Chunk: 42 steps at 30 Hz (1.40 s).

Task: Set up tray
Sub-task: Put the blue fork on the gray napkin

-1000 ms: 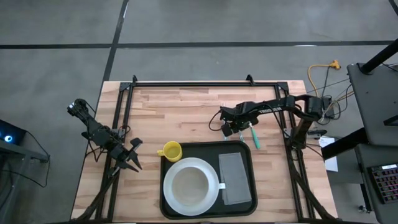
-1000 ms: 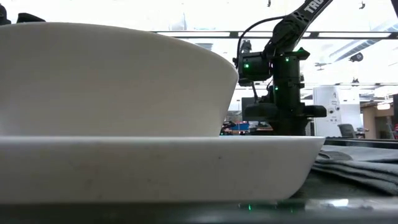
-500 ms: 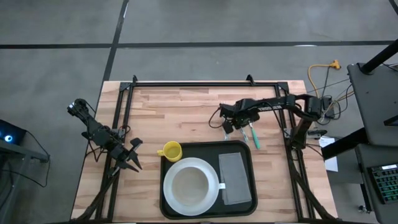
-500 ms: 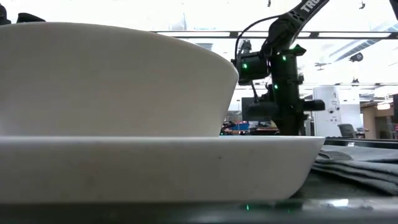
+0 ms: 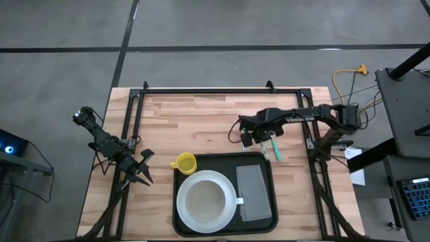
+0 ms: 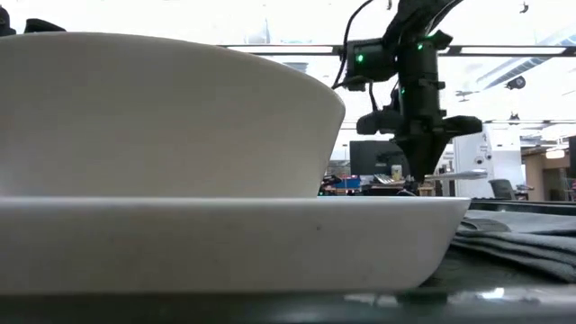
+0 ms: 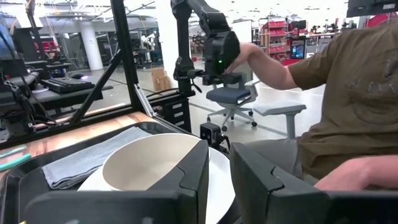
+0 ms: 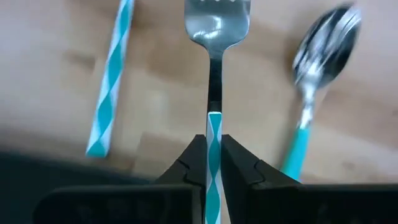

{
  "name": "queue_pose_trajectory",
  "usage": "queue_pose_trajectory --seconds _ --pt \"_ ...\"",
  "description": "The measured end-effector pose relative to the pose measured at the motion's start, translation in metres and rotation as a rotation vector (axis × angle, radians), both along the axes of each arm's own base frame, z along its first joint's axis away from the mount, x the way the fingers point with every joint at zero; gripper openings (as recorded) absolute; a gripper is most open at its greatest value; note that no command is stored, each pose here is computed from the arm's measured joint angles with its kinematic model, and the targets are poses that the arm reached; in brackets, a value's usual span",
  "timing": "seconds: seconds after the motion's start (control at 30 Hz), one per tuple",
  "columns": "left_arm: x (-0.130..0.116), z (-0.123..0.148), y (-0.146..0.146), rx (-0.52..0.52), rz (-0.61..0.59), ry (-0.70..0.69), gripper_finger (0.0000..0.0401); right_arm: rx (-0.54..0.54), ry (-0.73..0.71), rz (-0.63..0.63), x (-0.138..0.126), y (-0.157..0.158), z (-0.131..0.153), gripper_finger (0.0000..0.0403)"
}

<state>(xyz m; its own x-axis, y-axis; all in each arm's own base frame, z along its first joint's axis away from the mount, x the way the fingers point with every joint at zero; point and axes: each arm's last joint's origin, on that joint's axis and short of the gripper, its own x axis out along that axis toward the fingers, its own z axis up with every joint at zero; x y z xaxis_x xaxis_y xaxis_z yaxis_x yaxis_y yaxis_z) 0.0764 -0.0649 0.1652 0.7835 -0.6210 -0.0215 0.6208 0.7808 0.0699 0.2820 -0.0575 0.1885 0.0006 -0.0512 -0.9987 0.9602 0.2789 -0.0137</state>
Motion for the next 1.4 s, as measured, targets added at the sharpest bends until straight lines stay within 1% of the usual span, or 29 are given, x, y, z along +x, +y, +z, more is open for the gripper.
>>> queue_pose_trajectory --seconds 0.17,0.47,0.6,0.67,0.8,0.97,1.13,1.23,1.4 --pt "0.0 0.0 0.0 0.0 0.0 0.0 0.0048 0.024 -0.026 -0.02 0.003 0.031 0.004 0.0018" --pt "0.0 0.0 0.0 0.0 0.0 0.0 0.0048 0.037 -0.061 -0.172 0.006 0.089 0.003 0.0018" --pt "0.0 0.0 0.0 0.0 0.0 0.0 0.0048 0.061 -0.123 -0.213 0.009 0.117 0.001 0.0019" --pt "0.0 0.0 0.0 0.0 0.0 0.0 0.0048 0.075 -0.16 -0.213 0.009 0.131 0.002 0.0019" --pt "0.0 0.0 0.0 0.0 0.0 0.0 0.0048 0.056 -0.226 -0.228 0.008 0.156 0.0 0.0019" --pt "0.0 0.0 0.0 0.0 0.0 0.0 0.0048 0.062 -0.189 -0.21 0.006 0.183 -0.014 0.0019" --pt "0.0 0.0 0.0 0.0 0.0 0.0 0.0048 0.07 -0.18 -0.189 0.018 0.206 -0.021 0.0019" --pt "0.0 0.0 0.0 0.0 0.0 0.0 0.0048 0.064 -0.171 -0.175 0.028 0.213 -0.023 0.0019" --pt "0.0 0.0 0.0 0.0 0.0 0.0 0.0048 0.032 -0.1 -0.15 0.038 0.219 -0.031 0.0019"
